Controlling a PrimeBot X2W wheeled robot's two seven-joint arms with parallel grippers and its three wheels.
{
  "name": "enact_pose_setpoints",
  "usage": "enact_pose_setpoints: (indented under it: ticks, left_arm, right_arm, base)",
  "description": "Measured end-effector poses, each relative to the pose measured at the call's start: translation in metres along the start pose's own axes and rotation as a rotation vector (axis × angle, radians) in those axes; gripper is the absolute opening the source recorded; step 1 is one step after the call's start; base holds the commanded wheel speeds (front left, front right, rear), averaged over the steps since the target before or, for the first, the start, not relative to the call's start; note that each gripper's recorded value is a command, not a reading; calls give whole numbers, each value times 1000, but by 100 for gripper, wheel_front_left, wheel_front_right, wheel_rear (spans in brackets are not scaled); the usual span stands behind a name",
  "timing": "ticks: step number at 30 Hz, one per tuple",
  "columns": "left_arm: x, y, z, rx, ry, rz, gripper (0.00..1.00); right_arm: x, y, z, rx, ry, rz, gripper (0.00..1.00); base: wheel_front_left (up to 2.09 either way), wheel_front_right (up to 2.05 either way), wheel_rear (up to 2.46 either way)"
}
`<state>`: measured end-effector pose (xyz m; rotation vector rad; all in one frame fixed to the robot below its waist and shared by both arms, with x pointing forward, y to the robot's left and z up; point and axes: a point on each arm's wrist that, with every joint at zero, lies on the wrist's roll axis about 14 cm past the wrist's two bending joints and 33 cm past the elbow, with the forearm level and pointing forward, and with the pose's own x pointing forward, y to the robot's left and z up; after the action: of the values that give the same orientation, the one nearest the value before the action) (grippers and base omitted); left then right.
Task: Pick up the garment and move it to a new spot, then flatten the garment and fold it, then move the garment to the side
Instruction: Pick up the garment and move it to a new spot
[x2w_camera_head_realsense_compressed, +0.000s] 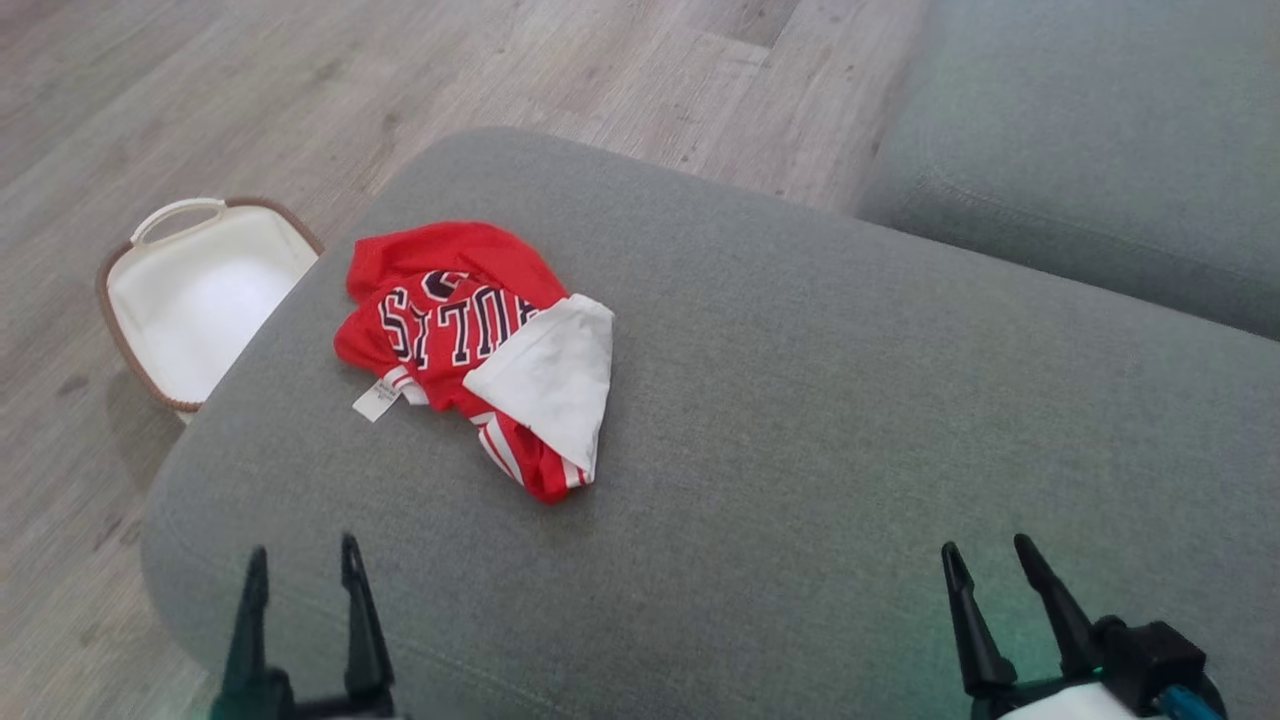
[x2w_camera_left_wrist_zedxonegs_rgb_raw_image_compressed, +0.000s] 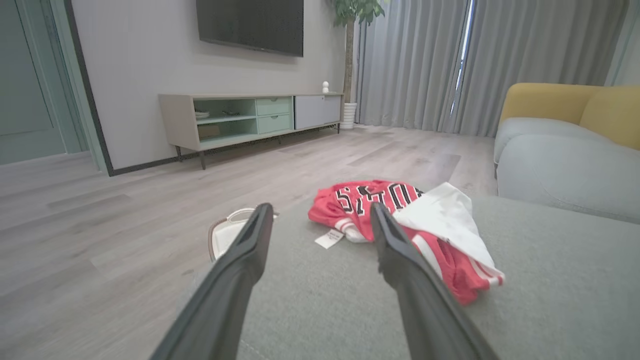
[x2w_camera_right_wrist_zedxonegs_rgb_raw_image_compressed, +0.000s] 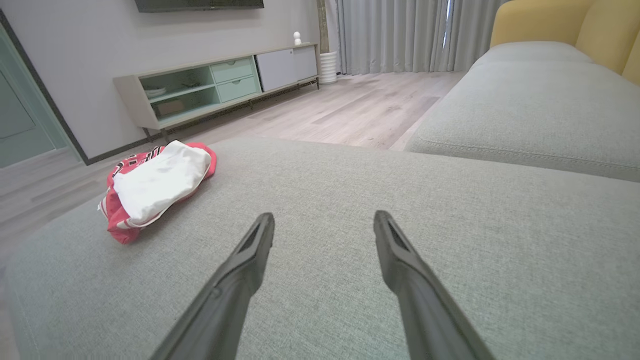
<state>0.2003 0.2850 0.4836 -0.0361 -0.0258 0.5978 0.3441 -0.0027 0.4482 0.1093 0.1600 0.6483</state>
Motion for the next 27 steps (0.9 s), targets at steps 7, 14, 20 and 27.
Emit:
enact_pose_setpoints:
  ticks: [7,14,20,27]
  left_arm:
    - [58,1,56,73,-164,4,100]
    - [143,-28,64,131,-153,-82,100]
    - [214,-53,22,116,111,-128,100]
    - [248,-68,-46,154,457,-148,100]
  right_arm:
    - [4,-24,-16,-55,58,18,100]
    - [33,-61,-22,-121,74,61,100]
    - [51,-86,-40,-157,110,97,100]
    - [60,-109,-59,-187,144,130,100]
  base:
    - [0,0,0]
    - [0,0,0]
    - [0,0,0]
    - [0,0,0]
